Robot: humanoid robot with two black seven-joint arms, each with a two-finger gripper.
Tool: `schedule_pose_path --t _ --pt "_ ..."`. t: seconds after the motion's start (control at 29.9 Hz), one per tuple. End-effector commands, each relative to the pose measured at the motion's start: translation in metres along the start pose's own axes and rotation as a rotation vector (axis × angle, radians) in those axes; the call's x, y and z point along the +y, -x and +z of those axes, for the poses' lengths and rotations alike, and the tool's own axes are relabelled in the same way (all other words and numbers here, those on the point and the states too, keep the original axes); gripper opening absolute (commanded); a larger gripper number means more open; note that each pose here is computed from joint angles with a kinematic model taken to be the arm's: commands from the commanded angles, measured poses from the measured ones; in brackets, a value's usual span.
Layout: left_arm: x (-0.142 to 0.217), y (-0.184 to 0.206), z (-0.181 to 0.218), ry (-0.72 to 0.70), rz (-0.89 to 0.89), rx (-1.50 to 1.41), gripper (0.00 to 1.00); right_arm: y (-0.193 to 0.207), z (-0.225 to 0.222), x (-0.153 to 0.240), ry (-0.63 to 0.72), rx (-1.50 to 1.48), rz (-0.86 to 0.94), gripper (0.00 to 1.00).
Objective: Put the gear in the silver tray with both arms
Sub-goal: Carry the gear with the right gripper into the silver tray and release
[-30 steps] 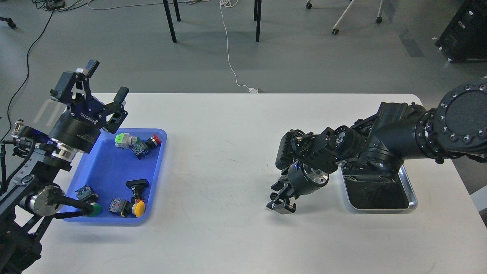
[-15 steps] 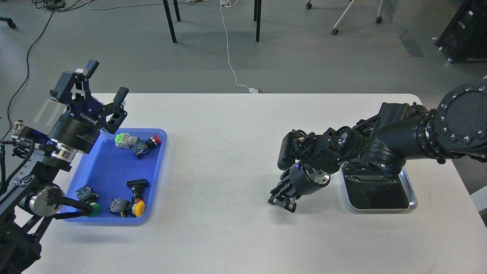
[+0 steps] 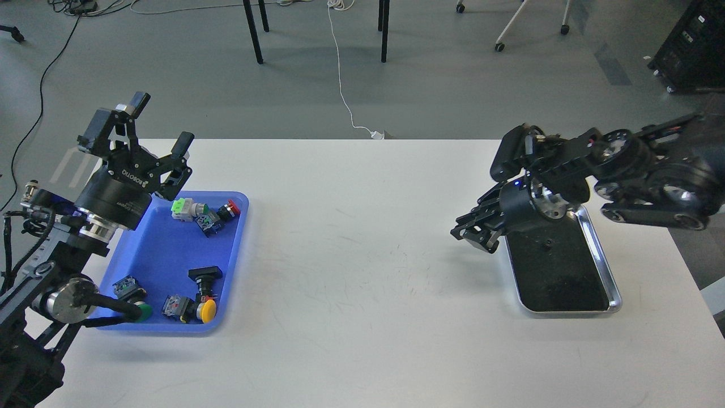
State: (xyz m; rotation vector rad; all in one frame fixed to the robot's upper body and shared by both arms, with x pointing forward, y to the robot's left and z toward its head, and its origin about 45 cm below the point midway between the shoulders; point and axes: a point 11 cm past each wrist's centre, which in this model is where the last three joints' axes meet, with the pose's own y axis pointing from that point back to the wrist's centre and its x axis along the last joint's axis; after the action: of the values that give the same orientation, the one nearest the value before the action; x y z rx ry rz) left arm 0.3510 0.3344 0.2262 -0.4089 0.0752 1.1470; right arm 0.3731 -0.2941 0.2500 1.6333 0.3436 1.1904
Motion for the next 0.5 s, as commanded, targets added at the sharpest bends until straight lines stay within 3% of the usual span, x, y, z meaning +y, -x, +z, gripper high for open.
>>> schedule_pose_path --t 0.0,0.17,0.47 --pt "-0.001 0.002 -0.002 0.003 -0.002 0.008 0.98 0.057 0.017 0.015 0.053 -0.092 -0.054 0.20" --pt "-0.002 0.005 -0.004 0.006 -0.003 0.016 0.98 0.113 0.026 0.008 0.090 -0.196 -0.096 0.21" --pt "-0.003 0.009 -0.008 0.008 -0.005 0.030 0.98 0.137 0.026 -0.016 0.093 -0.225 -0.115 0.27"
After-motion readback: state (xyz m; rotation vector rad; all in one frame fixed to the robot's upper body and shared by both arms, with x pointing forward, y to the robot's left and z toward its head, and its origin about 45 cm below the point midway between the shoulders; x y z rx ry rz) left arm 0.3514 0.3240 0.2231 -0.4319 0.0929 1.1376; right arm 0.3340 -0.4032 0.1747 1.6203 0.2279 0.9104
